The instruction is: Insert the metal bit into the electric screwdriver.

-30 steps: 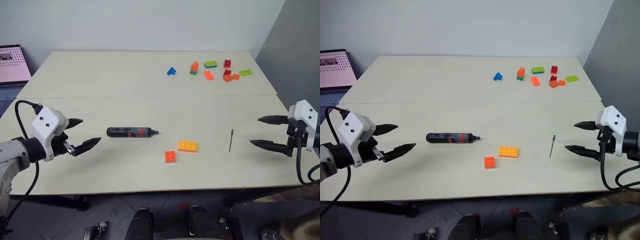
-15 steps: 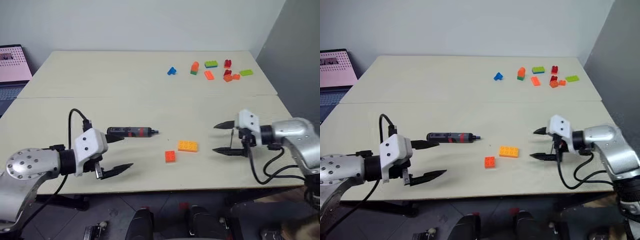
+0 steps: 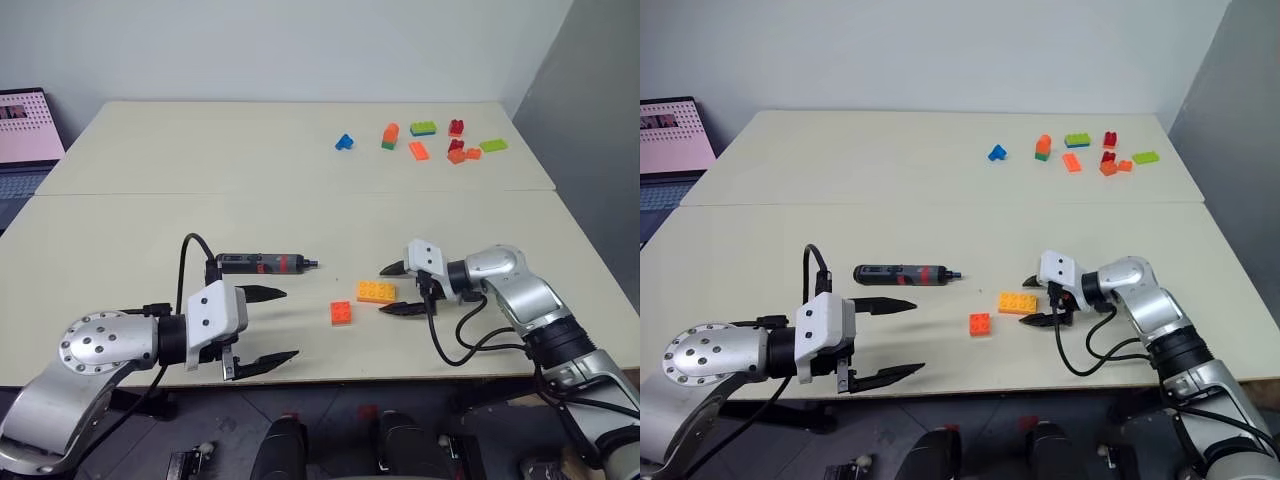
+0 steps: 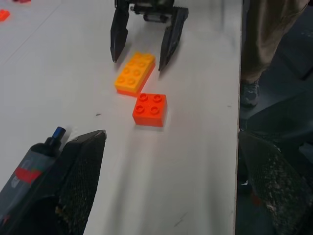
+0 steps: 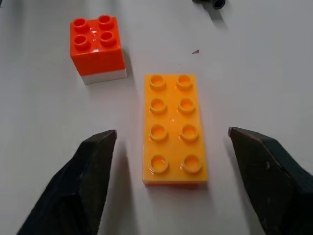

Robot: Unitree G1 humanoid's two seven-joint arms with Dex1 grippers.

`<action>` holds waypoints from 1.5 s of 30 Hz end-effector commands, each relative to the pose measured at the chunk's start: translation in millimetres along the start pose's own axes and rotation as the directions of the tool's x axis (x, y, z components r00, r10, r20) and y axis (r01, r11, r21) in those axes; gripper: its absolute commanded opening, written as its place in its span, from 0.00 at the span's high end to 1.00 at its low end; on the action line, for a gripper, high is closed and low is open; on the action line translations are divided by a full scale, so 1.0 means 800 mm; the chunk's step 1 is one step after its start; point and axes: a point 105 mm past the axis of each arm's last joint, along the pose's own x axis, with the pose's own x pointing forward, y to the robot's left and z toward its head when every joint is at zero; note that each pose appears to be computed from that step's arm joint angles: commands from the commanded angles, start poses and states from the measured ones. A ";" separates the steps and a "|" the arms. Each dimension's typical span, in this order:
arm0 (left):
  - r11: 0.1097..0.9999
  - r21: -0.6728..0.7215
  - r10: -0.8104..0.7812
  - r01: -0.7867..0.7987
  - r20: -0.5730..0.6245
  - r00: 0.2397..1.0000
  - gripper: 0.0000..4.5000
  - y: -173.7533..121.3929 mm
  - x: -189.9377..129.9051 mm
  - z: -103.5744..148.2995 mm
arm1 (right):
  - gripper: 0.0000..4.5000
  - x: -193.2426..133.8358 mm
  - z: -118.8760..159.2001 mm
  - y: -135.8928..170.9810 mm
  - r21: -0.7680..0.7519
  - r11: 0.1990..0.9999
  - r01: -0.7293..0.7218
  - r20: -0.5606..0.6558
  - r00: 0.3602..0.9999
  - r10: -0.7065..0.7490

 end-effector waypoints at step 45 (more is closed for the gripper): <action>0.998 0.055 -0.026 0.014 0.220 0.975 0.00 0.030 0.055 0.031 | 0.01 -0.235 -0.080 -0.028 0.235 0.585 0.776 -0.184 0.626 -0.758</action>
